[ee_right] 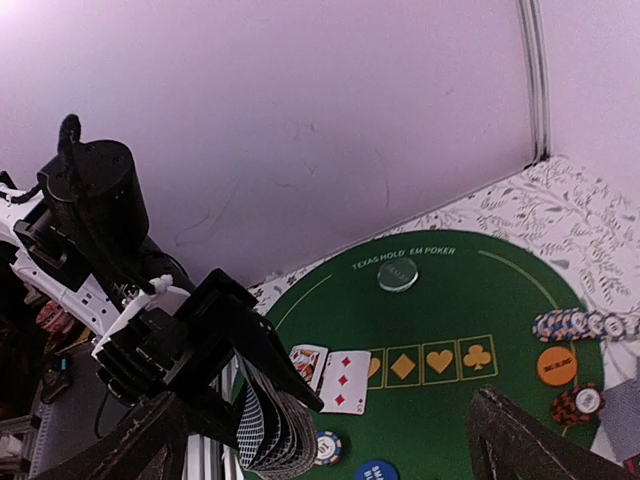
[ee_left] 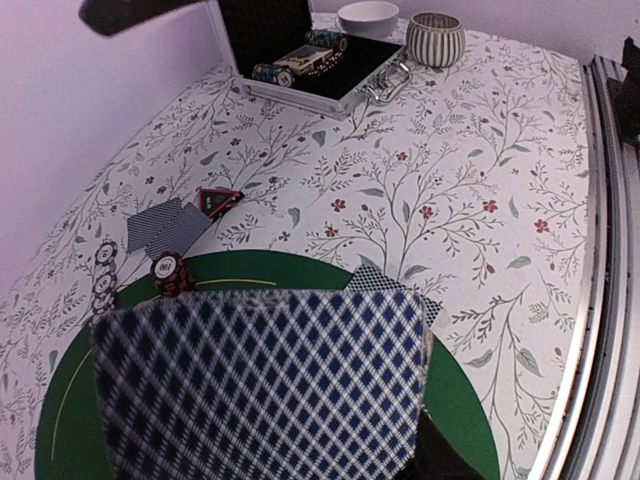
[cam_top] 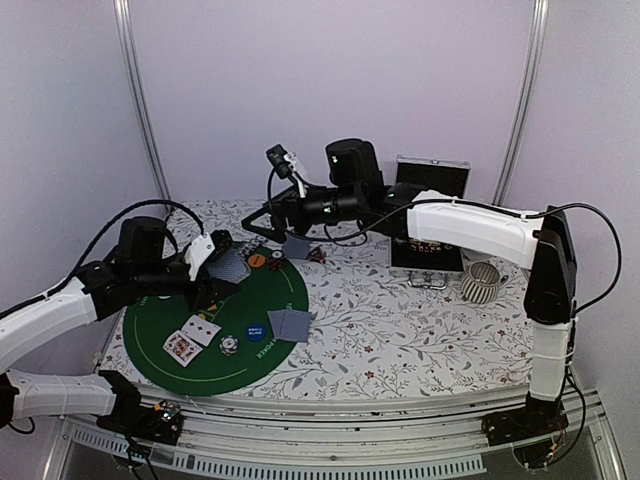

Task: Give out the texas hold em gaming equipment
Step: Pick up the poker card from the face-down deck piles.

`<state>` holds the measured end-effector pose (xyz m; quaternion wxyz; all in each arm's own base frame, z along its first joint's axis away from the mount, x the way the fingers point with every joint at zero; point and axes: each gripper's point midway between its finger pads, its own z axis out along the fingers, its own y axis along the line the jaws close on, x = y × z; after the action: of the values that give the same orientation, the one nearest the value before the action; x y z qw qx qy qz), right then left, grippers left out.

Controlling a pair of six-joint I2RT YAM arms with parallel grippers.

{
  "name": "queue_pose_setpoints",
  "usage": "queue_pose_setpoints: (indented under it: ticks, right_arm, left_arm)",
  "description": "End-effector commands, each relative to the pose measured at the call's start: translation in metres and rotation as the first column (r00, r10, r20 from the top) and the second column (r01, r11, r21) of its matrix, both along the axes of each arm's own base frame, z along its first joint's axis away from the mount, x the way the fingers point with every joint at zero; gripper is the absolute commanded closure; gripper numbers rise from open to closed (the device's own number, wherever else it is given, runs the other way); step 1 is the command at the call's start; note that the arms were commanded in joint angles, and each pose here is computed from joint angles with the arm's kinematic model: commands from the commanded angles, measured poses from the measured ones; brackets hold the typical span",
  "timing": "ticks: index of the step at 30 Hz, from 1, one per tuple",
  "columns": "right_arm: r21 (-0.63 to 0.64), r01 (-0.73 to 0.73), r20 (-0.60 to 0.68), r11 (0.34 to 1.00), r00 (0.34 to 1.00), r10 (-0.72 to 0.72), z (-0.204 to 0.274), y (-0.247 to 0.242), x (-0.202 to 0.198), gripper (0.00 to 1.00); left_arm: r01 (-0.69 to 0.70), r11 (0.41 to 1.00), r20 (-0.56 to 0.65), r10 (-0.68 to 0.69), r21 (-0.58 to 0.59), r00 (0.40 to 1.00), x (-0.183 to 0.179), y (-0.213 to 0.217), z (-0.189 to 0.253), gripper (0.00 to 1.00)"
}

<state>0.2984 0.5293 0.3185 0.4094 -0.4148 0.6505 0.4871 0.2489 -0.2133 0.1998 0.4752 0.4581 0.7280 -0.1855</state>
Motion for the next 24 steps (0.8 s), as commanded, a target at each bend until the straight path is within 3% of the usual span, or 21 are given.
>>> queue_pose_setpoints:
  ticks: [1,9,14,24]
  right_arm:
    - [-0.030,-0.093,-0.218,0.995,0.972,0.084,-0.034,0.016,-0.015,0.01]
    - [-0.023,-0.232,-0.217,0.972,0.951,0.222,-0.052,0.045,-0.042,0.01]
    - [-0.075,-0.156,-0.237,0.985,0.962,0.135,-0.078,0.055,-0.026,0.01]
    - [-0.196,-0.012,-0.156,0.981,0.988,-0.019,-0.105,0.055,-0.006,0.02]
  left_arm:
    - [0.051,0.999,0.008,-0.051,0.011,0.999,-0.006,-0.007,0.005,0.58]
    - [0.039,0.999,0.000,-0.039,0.020,0.999,-0.004,-0.007,0.001,0.57]
    - [0.030,0.999,0.003,-0.031,0.023,1.000,-0.002,-0.006,0.002,0.58]
    - [0.019,1.000,0.017,-0.019,0.024,1.000,-0.001,-0.004,0.005,0.58]
